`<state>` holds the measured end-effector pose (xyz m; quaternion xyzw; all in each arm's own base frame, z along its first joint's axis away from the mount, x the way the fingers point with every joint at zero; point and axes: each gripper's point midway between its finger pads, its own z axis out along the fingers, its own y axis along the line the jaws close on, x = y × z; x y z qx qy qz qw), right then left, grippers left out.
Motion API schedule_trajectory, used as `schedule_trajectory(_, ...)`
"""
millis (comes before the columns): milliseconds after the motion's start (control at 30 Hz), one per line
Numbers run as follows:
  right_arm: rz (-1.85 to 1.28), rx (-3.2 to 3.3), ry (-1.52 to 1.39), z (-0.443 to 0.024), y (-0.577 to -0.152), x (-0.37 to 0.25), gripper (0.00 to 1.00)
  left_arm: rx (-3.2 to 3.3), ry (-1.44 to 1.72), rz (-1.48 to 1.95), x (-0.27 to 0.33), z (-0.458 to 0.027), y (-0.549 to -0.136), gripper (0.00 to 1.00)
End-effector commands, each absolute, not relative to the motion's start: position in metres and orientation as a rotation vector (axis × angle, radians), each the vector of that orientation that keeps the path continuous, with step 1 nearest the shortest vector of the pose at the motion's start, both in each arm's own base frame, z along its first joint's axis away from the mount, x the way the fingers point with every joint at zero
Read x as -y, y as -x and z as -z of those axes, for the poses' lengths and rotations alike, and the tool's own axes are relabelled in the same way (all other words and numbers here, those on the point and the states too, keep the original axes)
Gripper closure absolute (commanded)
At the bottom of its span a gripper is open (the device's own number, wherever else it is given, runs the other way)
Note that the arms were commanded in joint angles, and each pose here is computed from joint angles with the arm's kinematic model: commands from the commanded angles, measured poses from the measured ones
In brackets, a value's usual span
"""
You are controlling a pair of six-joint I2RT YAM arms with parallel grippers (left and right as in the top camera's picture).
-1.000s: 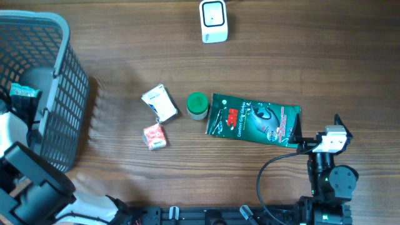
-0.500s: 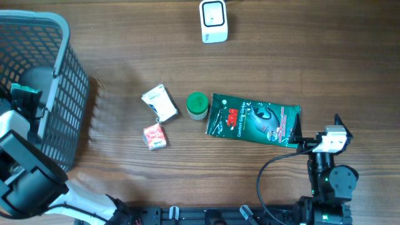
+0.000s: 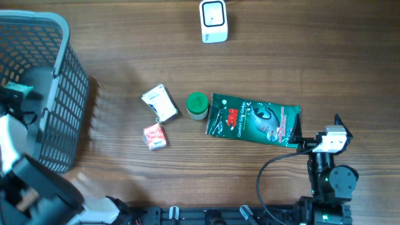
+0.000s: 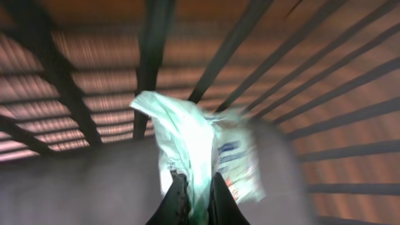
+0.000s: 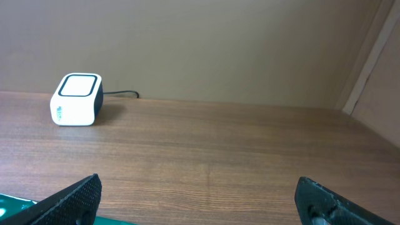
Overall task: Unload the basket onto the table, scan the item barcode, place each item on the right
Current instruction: 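Reach into the basket and grasp the light green wipes pack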
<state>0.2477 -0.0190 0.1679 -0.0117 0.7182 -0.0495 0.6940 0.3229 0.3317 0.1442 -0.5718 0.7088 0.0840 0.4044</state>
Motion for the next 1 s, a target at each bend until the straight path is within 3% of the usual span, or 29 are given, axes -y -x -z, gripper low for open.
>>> schedule_trajectory(0, 0.107, -1.595, 0.009, -0.17, -0.247, 0.02, 0.0, -1.552, 1.456, -0.124, -0.316, -0.229, -0.308, 0.96)
schedule_trajectory(133, 0.107, -1.595, 0.009, -0.17, -0.247, 0.02, 0.0, -1.462, 1.385, 0.088, -0.277, -0.285, -0.305, 0.96)
schedule_trajectory(267, 0.107, -1.595, 0.009, -0.17, -0.247, 0.02, 0.0, -1.421, 1.383, 0.093, -0.267, -0.303, -0.292, 0.96)
schedule_trajectory(300, 0.107, -1.595, 0.01, -0.17, -0.247, 0.02, 0.0, -1.429, 1.415, 0.071, -0.269, -0.296, -0.288, 0.84)
schedule_trajectory(333, 0.107, -1.595, 0.01, -0.17, -0.247, 0.02, 0.0, -1.441, 1.453, 0.041, -0.273, -0.286, -0.285, 0.43)
schedule_trajectory(400, 0.107, -1.595, 0.01, -0.17, -0.247, 0.02, 0.0, -1.488, 1.53, 0.001, -0.281, -0.258, -0.284, 0.0)
schedule_trajectory(667, 0.107, -1.595, 0.01, -0.17, -0.247, 0.02, 0.0, -1.906, 1.974, -0.028, -0.272, -0.067, -0.273, 0.0)
schedule_trajectory(967, 0.107, -1.595, 0.01, -0.17, -0.247, 0.02, 0.0, -2.083, 1.919, -0.075, -0.26, -0.032, -0.279, 0.0)
